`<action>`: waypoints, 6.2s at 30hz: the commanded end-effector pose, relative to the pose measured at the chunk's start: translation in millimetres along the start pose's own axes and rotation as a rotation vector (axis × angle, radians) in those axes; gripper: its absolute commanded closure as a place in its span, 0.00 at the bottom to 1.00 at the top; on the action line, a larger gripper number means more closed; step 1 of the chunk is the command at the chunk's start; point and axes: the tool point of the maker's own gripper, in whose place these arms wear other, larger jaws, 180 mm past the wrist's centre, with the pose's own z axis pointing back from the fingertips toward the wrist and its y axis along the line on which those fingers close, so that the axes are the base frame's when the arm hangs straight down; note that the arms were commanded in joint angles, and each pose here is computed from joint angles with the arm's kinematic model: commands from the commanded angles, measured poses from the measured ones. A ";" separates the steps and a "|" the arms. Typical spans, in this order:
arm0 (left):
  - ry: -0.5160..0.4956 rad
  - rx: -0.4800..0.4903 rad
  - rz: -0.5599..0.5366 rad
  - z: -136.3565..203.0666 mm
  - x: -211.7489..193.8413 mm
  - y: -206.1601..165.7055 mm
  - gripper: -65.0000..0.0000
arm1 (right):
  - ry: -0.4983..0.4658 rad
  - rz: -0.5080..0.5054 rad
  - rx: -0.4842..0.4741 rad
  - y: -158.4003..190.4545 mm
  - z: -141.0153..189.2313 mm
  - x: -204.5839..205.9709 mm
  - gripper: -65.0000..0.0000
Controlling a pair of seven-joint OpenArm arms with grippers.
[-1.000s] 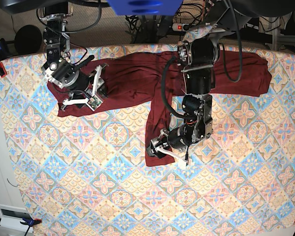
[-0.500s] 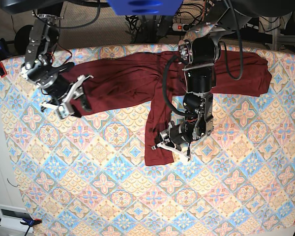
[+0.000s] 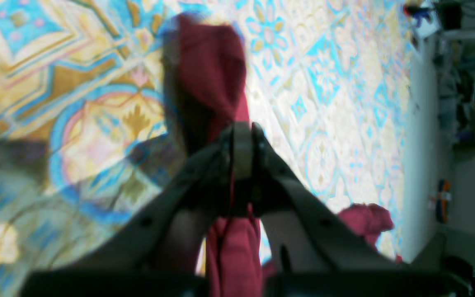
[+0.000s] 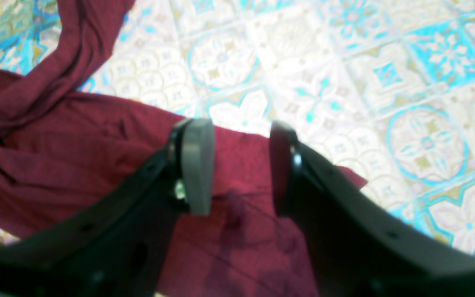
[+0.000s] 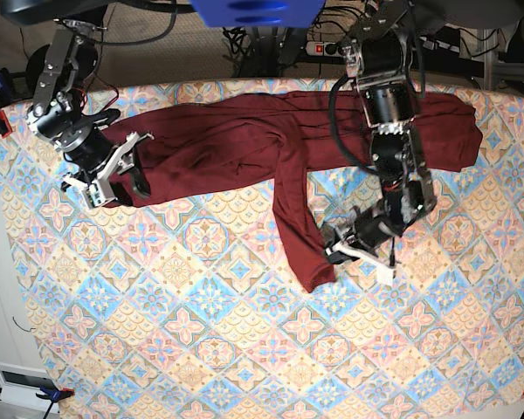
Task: Layout the t-shirt on the table in an organized manner, then fold the t-shirt properly
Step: 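Drag the sleeve with the left gripper back along the strip toward its end, then hold the strip end with the left gripper and adjust the grip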
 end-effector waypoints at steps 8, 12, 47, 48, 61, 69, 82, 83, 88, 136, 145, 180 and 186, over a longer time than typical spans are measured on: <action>-0.135 -0.036 -0.132 67.7 28.2 -3.3 1.00 | -0.053 0.020 -0.001 -2.6 2.8 15.8 0.66; -0.211 -0.035 -0.141 115.1 34.4 4.6 1.00 | -0.050 0.019 -0.001 -3.0 2.5 14.7 0.66; -0.025 0.298 -0.122 255.1 -15.1 107.0 1.00 | -0.045 0.036 0.072 20.3 -9.3 16.2 0.66; -0.013 0.311 -0.125 255.8 -16.9 109.4 1.00 | -0.045 0.036 0.072 20.3 -9.3 16.2 0.66; 0.113 0.399 -0.235 272.9 -12.7 118.1 0.85 | -0.046 0.035 0.072 20.0 -9.6 16.3 0.66; 0.137 0.436 -0.303 281.1 2.4 121.4 0.83 | -0.046 0.035 0.072 20.0 -9.6 16.3 0.66; 0.118 0.416 -0.131 281.0 22.9 161.4 0.47 | -0.046 0.035 0.072 20.0 -9.6 16.3 0.66; 0.114 0.412 -0.129 280.2 24.4 163.5 0.41 | -0.046 0.035 0.072 20.0 -9.6 16.3 0.66; 0.094 0.412 -0.051 277.3 30.2 182.8 0.19 | -0.046 0.035 0.072 20.0 -9.6 16.3 0.66; 0.081 0.324 -0.164 233.8 20.9 205.2 0.93 | -0.090 0.054 0.051 10.6 -11.7 34.7 0.66; 0.079 0.305 -0.086 224.5 21.9 214.8 0.99 | -0.086 0.052 0.053 11.3 -11.4 33.0 0.66; 0.343 0.300 -0.085 216.9 -52.8 218.8 0.20 | -0.085 0.053 0.057 12.7 -12.0 32.9 0.66; 0.322 0.241 -0.049 205.4 -60.9 207.8 0.66 | -0.087 0.054 0.055 11.8 -12.0 33.9 0.66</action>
